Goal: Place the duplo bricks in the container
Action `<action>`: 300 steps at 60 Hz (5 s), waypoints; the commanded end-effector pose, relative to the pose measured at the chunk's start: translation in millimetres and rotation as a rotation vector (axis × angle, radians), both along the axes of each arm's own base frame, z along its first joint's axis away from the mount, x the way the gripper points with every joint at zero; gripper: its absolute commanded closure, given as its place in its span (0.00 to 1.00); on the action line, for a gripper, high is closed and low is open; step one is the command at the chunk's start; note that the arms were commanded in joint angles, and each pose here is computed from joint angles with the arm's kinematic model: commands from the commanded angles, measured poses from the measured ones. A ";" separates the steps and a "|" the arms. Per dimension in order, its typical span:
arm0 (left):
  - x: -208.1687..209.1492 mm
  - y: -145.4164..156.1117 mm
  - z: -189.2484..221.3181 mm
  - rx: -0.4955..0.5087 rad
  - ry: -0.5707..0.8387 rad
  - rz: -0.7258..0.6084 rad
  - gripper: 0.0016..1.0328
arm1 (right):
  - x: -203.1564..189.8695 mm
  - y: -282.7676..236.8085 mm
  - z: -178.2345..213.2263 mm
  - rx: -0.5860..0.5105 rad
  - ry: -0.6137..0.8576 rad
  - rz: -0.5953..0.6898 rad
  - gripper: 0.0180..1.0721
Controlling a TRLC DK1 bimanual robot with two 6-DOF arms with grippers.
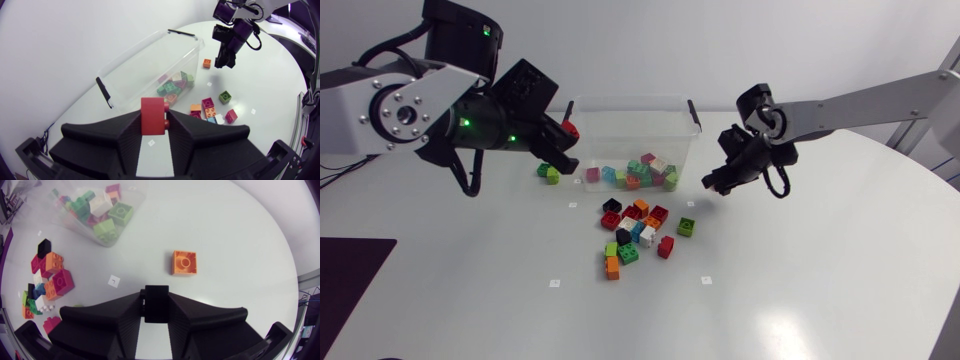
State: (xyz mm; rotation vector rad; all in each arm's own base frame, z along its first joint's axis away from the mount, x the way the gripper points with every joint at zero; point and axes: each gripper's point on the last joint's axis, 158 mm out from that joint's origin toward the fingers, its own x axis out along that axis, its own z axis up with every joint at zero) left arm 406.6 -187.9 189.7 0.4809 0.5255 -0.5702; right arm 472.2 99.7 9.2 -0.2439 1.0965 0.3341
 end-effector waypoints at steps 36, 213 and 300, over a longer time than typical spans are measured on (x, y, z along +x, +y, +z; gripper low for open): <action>89.4 -11.5 6.4 -0.165 -0.028 0.077 0.76 | -13.0 55.8 132.5 0.110 -0.214 0.025 0.83; 104.8 125.5 -111.8 -0.147 0.246 0.236 0.04 | 23.9 47.3 180.3 0.188 -0.345 -0.031 0.17; 141.2 90.6 -222.7 -0.128 0.369 0.407 0.41 | 39.2 -41.1 68.5 0.119 -0.233 -0.117 0.17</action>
